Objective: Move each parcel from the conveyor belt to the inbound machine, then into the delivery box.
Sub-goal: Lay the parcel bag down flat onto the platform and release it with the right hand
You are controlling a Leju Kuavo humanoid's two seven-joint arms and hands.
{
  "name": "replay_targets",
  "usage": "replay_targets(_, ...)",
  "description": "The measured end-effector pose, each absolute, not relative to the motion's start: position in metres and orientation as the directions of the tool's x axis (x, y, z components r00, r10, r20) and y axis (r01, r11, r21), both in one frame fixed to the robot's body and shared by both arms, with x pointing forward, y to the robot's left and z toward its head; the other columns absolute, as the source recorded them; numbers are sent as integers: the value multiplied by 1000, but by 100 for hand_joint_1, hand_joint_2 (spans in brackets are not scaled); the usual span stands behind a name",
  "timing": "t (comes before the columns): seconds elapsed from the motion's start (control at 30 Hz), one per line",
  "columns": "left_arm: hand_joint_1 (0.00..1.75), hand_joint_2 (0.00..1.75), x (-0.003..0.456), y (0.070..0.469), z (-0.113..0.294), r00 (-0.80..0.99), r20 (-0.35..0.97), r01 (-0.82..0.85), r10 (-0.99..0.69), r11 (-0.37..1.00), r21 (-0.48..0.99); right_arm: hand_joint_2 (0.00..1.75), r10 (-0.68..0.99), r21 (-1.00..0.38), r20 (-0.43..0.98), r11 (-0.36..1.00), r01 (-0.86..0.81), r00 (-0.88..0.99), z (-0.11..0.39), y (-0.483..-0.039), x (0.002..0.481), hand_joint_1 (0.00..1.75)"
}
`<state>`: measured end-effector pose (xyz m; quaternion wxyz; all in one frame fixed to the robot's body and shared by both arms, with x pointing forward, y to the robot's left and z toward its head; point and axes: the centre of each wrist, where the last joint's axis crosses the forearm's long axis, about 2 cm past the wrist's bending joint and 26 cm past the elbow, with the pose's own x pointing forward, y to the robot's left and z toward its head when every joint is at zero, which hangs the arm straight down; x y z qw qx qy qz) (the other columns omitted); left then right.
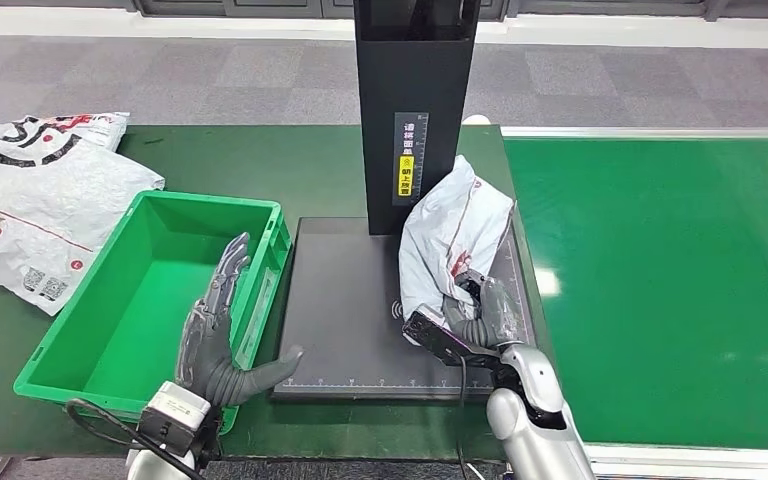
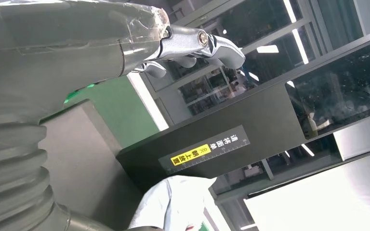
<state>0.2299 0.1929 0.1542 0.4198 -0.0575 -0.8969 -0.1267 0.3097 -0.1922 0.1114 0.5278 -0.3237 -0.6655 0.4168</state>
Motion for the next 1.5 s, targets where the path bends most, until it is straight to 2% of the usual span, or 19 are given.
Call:
replay_targets(0.33,0,175,233,194,148,-632,775,220,4,960,174,175,842,-885,464,456,-95,-274,100,-178,304,175)
replay_targets(0.7,0,175,239,191,146,-630,777,239,8,953,185,175,731,-821,570,494,-285,-375,80,-143,274,175)
replay_targets(1.2,0,175,238,192,146,-628,778,239,5,953,187,175,713,-811,585,498,-307,-386,78,-134,268,175)
replay_targets(1.5,0,175,234,194,141,-623,782,226,-5,956,187,175,751,-828,561,510,-235,-348,78,-142,269,175)
